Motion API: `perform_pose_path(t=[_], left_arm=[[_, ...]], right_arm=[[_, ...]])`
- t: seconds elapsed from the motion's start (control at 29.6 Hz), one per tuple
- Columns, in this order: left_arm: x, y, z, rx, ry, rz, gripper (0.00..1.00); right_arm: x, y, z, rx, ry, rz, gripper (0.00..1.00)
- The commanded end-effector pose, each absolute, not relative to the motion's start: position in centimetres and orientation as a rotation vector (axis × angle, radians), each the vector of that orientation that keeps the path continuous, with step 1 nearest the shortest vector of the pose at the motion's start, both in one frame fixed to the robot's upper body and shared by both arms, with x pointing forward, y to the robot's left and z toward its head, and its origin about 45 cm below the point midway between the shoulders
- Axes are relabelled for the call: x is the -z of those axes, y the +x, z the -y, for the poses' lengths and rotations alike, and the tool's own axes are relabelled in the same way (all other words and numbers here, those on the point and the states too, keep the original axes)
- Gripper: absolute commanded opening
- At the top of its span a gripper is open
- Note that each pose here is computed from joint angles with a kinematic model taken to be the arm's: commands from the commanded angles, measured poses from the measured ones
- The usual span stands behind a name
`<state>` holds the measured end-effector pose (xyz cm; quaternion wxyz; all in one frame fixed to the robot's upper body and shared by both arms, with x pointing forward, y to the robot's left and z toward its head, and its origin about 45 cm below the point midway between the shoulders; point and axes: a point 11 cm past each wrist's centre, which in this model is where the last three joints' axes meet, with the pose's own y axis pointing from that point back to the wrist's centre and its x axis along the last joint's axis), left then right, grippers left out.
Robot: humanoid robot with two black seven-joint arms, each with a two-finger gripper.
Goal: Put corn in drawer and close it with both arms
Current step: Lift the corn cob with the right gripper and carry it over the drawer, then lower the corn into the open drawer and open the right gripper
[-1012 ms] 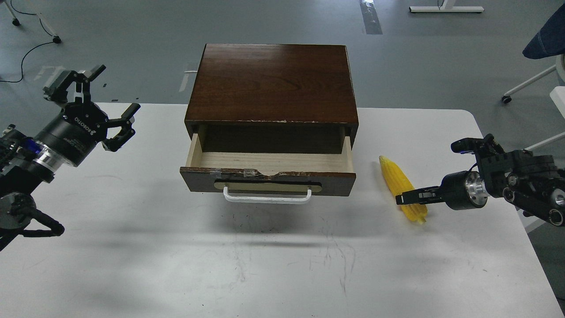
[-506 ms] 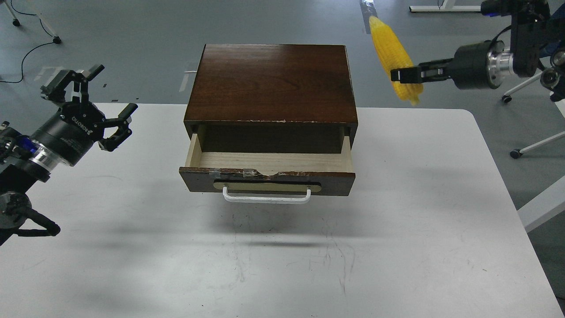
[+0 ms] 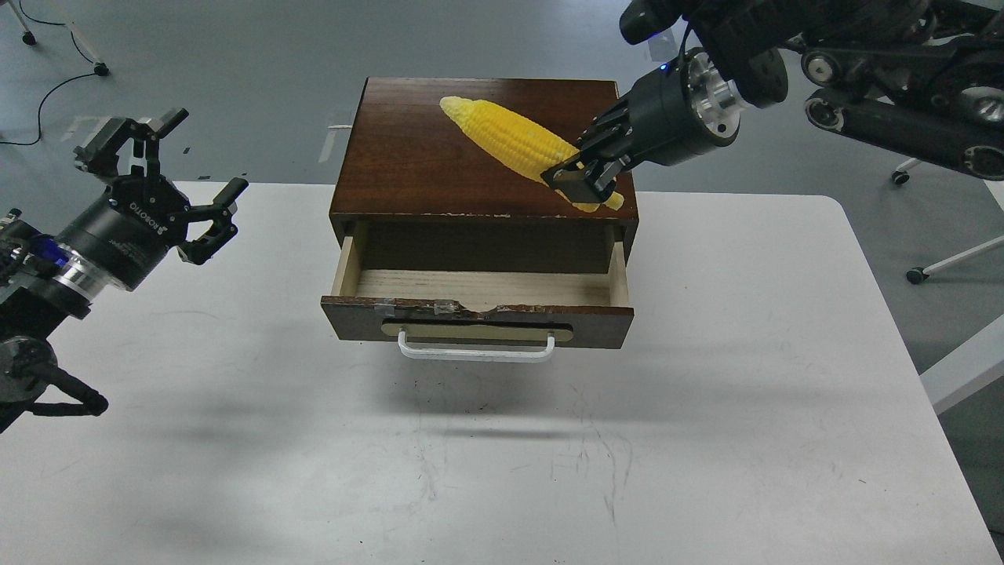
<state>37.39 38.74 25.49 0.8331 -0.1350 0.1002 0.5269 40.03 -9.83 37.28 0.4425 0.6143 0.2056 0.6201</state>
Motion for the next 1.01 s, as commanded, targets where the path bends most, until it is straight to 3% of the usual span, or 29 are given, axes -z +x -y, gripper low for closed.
perform_pose_path(t=[0.0, 0.3, 0.44, 0.54, 0.61, 0.64, 0.71, 0.91, 0.98], left_arm=[[-25.5, 37.3, -39.0, -1.120, -0.282, -0.210, 1.00], [-25.7, 37.2, -39.4, -1.127, -0.271, -0.204, 1.00], [-25.8, 37.2, -39.7, -1.130, -0.266, -0.199, 1.00], [-25.9, 37.2, -39.7, -1.130, -0.266, -0.198, 1.00], [-25.8, 37.2, -39.7, -1.130, -0.266, -0.199, 1.00], [-25.9, 37.2, -39.7, -1.131, -0.268, -0.198, 1.00], [-25.9, 37.2, -39.7, -1.130, -0.266, -0.198, 1.00], [-25.9, 37.2, -39.7, -1.130, -0.267, -0.197, 1.00], [-25.9, 37.2, -39.7, -1.131, -0.267, -0.196, 1.00]], right_arm=[[-35.6, 39.4, 8.2, -1.622, 1.428, -0.616, 0.10], [-32.4, 39.4, 6.6, -1.640, 1.429, -0.673, 0.14], [-32.0, 39.4, 6.6, -1.635, 1.437, -0.672, 0.24], [-31.5, 39.3, 6.6, -1.627, 1.450, -0.677, 0.41], [-31.5, 39.3, 6.6, -1.625, 1.453, -0.676, 0.44], [-31.4, 39.2, 6.6, -1.625, 1.455, -0.676, 0.55], [-31.5, 39.2, 6.5, -1.624, 1.461, -0.673, 0.64], [-31.5, 39.2, 6.5, -1.628, 1.466, -0.670, 0.86], [-31.5, 39.2, 6.4, -1.628, 1.466, -0.671, 0.89]])
